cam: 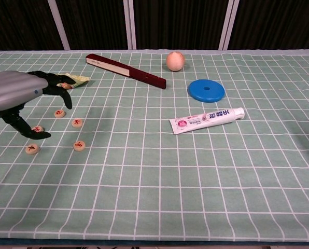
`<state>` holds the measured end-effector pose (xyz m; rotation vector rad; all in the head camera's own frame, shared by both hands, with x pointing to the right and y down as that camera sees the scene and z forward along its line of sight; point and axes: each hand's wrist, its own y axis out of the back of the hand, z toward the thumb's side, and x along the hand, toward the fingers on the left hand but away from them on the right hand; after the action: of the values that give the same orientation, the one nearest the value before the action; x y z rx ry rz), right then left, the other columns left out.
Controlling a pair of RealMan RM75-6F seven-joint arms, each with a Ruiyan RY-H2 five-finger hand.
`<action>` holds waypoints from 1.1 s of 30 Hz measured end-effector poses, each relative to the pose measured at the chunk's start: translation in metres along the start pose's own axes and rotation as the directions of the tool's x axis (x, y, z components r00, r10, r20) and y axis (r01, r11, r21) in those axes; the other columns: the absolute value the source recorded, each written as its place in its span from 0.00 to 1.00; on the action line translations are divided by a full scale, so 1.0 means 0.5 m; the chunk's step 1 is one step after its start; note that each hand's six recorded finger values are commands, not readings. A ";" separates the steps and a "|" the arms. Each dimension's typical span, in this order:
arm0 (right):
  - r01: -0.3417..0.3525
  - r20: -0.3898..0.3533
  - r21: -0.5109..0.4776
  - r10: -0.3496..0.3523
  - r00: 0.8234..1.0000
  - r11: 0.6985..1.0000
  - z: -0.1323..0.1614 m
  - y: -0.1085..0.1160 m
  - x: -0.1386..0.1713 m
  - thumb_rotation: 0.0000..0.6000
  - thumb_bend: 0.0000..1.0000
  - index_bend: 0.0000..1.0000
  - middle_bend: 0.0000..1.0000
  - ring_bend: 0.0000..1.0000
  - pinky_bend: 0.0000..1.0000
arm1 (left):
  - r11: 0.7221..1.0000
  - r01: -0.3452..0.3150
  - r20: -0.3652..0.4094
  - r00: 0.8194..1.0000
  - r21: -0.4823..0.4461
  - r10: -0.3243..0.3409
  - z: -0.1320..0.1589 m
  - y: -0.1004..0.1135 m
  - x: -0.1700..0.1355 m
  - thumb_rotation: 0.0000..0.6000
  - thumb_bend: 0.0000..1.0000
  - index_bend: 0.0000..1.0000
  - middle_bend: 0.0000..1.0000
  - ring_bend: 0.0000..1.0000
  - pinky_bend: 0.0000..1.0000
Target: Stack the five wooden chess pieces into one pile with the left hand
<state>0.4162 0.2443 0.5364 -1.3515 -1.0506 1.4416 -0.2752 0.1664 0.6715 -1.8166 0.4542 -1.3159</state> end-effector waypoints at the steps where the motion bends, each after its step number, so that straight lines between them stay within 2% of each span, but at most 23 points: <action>1: -0.001 -0.002 -0.001 0.001 1.000 1.000 0.000 0.000 0.000 1.00 0.23 0.05 0.01 0.00 0.00 | 1.000 0.006 0.003 1.000 0.003 -0.006 0.005 -0.005 0.003 1.00 0.22 0.35 0.00 0.00 0.00; 14: -0.005 -0.004 -0.006 0.005 1.000 1.000 -0.001 0.001 0.000 1.00 0.23 0.05 0.01 0.00 0.00 | 0.997 0.063 0.019 0.998 0.043 -0.064 0.052 -0.054 0.037 1.00 0.27 0.42 0.00 0.00 0.00; 23: -0.004 0.004 -0.011 0.004 1.000 1.000 -0.005 0.003 -0.002 1.00 0.23 0.05 0.01 0.00 0.00 | 0.996 0.065 0.020 0.998 0.055 -0.067 0.074 -0.063 0.056 1.00 0.30 0.45 0.00 0.00 0.00; 33: -0.004 0.009 -0.013 0.004 1.000 1.000 -0.006 0.004 -0.002 1.00 0.23 0.05 0.01 0.00 0.00 | 0.994 0.074 -0.001 0.997 0.082 -0.074 0.068 -0.069 0.063 1.00 0.30 0.47 0.00 0.00 0.00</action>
<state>0.4192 0.2428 0.5347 -1.3578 -1.0660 1.4473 -0.2382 0.1789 0.7143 -1.7816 0.3297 -1.3631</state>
